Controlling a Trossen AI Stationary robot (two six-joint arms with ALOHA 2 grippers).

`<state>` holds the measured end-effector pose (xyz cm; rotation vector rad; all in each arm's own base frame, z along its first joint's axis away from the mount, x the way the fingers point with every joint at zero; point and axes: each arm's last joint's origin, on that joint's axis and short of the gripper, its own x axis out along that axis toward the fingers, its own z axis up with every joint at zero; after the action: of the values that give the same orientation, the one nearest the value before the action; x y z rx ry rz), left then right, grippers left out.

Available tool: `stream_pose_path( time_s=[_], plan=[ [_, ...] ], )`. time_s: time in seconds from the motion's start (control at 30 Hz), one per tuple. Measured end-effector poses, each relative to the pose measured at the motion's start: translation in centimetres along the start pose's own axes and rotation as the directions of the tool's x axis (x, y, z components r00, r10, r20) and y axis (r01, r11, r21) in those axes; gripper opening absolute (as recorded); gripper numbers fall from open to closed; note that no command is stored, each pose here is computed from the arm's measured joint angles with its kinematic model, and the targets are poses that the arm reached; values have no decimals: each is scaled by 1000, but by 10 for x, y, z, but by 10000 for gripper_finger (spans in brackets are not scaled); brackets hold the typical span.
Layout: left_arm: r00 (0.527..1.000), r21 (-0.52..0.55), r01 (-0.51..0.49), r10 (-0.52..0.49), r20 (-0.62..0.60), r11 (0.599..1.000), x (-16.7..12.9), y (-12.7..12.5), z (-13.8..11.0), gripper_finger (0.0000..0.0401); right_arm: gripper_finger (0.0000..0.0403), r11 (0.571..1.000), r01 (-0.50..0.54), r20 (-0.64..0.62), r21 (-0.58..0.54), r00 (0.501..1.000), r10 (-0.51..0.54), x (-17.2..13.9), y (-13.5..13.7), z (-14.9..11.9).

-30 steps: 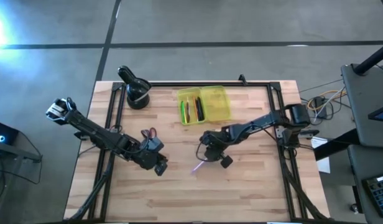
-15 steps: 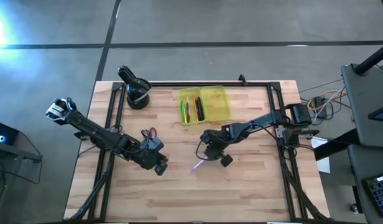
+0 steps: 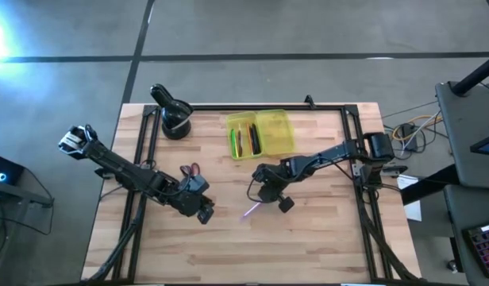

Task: Pick & place school supplies into a supply box
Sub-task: Put the purple pencil into the yellow supply box

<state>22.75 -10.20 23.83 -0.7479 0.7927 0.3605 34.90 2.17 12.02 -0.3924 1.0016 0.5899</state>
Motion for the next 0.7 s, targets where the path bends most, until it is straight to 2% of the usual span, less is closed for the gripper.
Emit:
stream_pose_path(
  time_s=[0.37,0.53,0.7],
  plan=[
    [1000,0,-5,5,-1,1000,0,1,0,62,8,1000,-21,-16,23,1000,21,3,3,-6],
    [1000,1,-5,5,0,1000,0,1,1,62,8,977,-179,49,113,983,174,12,5,-15],
    [1000,1,-6,6,0,1000,0,1,1,62,8,964,-206,87,166,977,194,15,4,-16]
  ],
)
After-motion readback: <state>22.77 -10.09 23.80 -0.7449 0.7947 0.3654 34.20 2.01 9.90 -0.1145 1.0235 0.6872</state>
